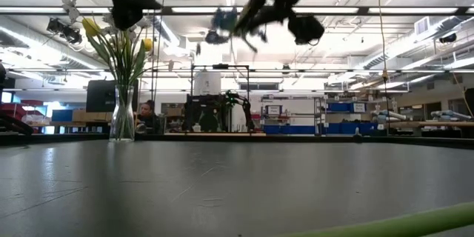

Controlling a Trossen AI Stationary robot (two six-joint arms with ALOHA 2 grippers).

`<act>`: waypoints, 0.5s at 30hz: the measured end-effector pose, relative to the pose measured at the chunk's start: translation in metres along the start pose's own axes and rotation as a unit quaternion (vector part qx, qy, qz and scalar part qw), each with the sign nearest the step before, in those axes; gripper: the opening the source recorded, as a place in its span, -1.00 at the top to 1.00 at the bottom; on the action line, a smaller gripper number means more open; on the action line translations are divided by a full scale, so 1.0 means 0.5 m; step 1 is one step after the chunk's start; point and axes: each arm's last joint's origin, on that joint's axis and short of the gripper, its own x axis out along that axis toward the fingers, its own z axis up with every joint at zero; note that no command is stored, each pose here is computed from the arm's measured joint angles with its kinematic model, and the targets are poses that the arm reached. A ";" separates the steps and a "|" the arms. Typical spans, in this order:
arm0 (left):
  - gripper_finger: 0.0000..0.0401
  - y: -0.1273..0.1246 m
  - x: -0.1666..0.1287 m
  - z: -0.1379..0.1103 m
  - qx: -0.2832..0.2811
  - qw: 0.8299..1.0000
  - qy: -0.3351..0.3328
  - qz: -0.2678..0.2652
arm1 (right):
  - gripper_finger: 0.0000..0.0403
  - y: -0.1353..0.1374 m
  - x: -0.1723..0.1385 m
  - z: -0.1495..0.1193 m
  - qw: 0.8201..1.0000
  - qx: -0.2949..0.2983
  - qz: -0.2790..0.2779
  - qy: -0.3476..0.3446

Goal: Sort flowers into vase by color
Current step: Put the blue flowers into the yellow vase

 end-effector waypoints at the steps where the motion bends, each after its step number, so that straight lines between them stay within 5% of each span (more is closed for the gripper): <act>1: 0.31 -0.001 0.000 0.003 0.001 1.000 -0.008 -0.003 | 0.92 0.004 -0.012 0.011 1.000 -0.008 0.005 -0.018; 11: -0.09 -0.034 0.027 0.059 0.042 0.985 -0.118 -0.122 | 0.92 0.059 -0.074 0.097 0.971 -0.124 0.141 -0.147; 15: -0.29 -0.036 0.058 0.070 0.050 0.981 -0.140 -0.123 | 0.92 0.071 -0.075 0.117 0.954 -0.152 0.198 -0.166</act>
